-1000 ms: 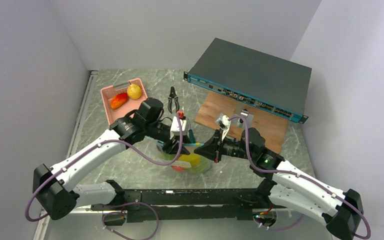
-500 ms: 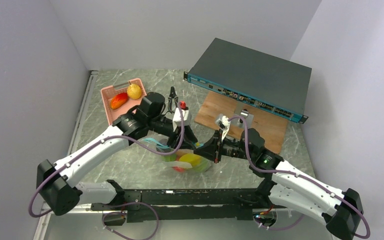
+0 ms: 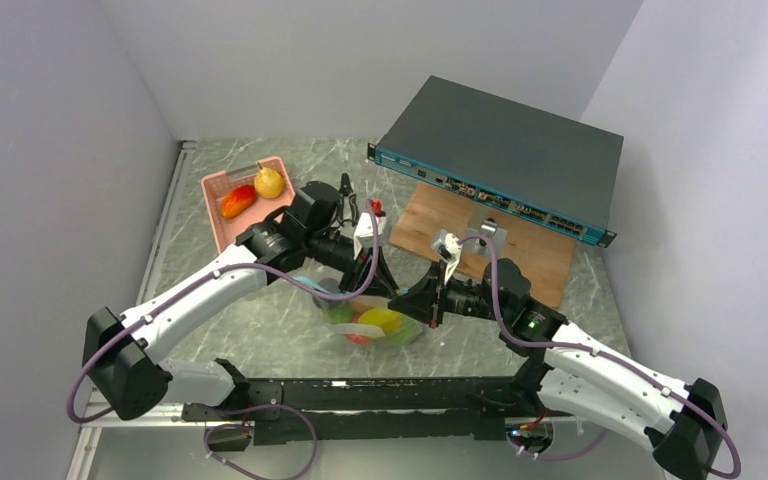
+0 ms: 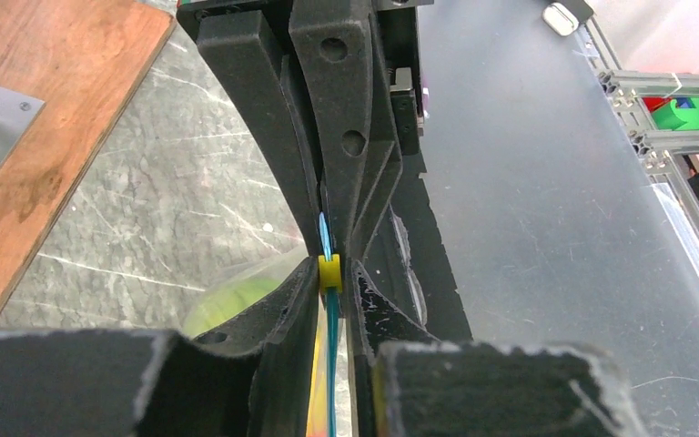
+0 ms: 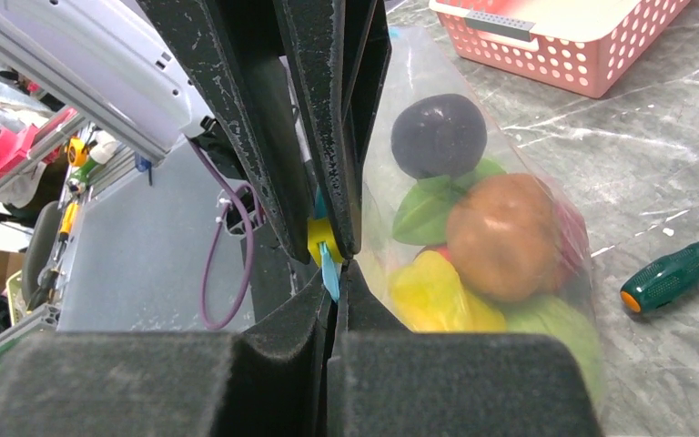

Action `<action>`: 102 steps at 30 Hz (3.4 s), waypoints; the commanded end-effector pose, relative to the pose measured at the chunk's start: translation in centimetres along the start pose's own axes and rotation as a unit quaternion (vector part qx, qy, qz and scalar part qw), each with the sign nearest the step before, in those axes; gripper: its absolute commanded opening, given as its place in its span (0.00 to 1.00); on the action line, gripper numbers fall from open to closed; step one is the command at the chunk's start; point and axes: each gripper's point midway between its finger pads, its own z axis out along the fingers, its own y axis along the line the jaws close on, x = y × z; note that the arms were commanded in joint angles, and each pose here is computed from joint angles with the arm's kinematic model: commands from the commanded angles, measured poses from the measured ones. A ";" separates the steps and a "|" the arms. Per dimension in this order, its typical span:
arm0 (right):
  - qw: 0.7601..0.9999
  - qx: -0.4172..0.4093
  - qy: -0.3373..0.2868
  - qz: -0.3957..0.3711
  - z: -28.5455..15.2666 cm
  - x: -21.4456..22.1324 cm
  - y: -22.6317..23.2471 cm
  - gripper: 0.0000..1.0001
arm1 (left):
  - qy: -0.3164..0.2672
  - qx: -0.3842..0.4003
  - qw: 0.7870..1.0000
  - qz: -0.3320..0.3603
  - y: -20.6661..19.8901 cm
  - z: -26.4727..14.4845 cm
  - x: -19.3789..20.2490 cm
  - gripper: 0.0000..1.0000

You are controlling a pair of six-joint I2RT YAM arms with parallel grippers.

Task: Place the food in the zip-top bag and seal the zipper
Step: Zip the zipper food storage bag at the center of the board.

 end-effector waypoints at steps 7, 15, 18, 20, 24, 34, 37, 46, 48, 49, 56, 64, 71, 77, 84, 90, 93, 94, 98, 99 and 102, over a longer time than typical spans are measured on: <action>0.999 -0.013 -0.037 -0.025 -0.2 -2.1 0.9 0.00 | 0.000 0.045 0.999 0.002 -1.5 0.6 -1.4 0.13; 0.998 0.035 -0.056 -0.013 -0.4 -2.8 -0.3 0.00 | 0.020 0.026 0.999 -0.003 -0.7 0.6 -1.0 0.00; 0.994 0.074 -0.086 -0.001 -1.2 -3.6 -1.3 0.00 | 0.029 0.009 1.000 -0.004 -0.2 0.5 -0.6 0.00; 0.990 0.095 -0.099 0.005 -1.8 -4.0 -1.8 0.00 | 0.031 0.003 1.000 0.000 0.0 0.4 -0.6 0.00; 0.986 0.127 -0.112 0.011 -2.6 -4.3 -2.6 0.00 | 0.036 -0.010 0.999 0.001 0.5 0.1 -0.4 0.00; 0.973 0.180 -0.141 0.013 -5.1 -4.7 -3.7 0.00 | 0.039 -0.051 0.998 0.003 2.0 -1.3 -0.1 0.00; 0.965 0.216 -0.150 0.012 -6.5 -4.9 -4.5 0.00 | 0.038 -0.063 0.997 0.004 2.4 -1.7 -0.1 0.00; 0.942 0.289 -0.172 -0.006 -10.4 -5.8 -5.5 0.00 | 0.034 -0.094 0.995 0.008 3.6 -3.1 -0.2 0.00; 0.937 0.299 -0.180 -0.011 -11.3 -6.2 -5.4 0.00 | 0.033 -0.100 0.994 0.008 3.7 -3.4 -0.2 0.00; 0.934 0.306 -0.181 -0.012 -11.7 -6.3 -5.5 0.00 | 0.034 -0.104 0.994 0.009 3.9 -3.5 -0.2 0.00; 0.924 0.325 -0.201 -0.010 -13.6 -6.8 -5.3 0.00 | 0.030 -0.121 0.992 0.007 4.7 -4.5 -0.1 0.00; 0.900 0.363 -0.241 0.003 -16.1 -7.4 -6.0 0.00 | 0.032 -0.160 0.987 0.001 6.5 -5.8 0.4 0.00; 0.884 0.384 -0.266 0.016 -17.6 -7.2 -6.4 0.00 | 0.041 -0.219 0.975 -0.008 8.6 -7.3 1.0 0.00; 0.885 0.386 -0.260 0.016 -17.5 -7.1 -6.6 0.00 | 0.048 -0.250 0.967 -0.013 9.6 -8.1 1.3 0.00; 0.886 0.385 -0.259 0.016 -17.3 -7.1 -6.6 0.00 | 0.052 -0.285 0.957 -0.015 10.5 -8.9 1.4 0.00; 0.890 0.383 -0.245 0.012 -16.7 -6.9 -6.7 0.00 | 0.049 -0.274 0.960 -0.032 10.7 -8.5 1.1 0.15; 0.890 0.386 -0.241 0.010 -16.5 -6.9 -6.9 0.00 | 0.046 -0.269 0.961 -0.032 10.5 -8.4 0.8 0.33; 0.890 0.387 -0.240 0.009 -16.5 -6.9 -6.9 0.00 | 0.045 -0.272 0.961 -0.028 10.5 -8.5 0.7 0.37; 0.886 0.398 -0.238 0.008 -16.5 -7.1 -7.2 0.00 | 0.033 -0.295 0.955 0.000 10.0 -9.4 -0.1 0.46; 0.884 0.403 -0.236 0.008 -16.5 -7.1 -7.3 0.00 | 0.029 -0.310 0.950 0.009 10.1 -9.9 -0.4 0.48; 0.881 0.412 -0.233 0.005 -16.7 -7.6 -7.4 0.00 | 0.009 -0.374 0.927 0.035 10.5 -11.8 -1.3 0.54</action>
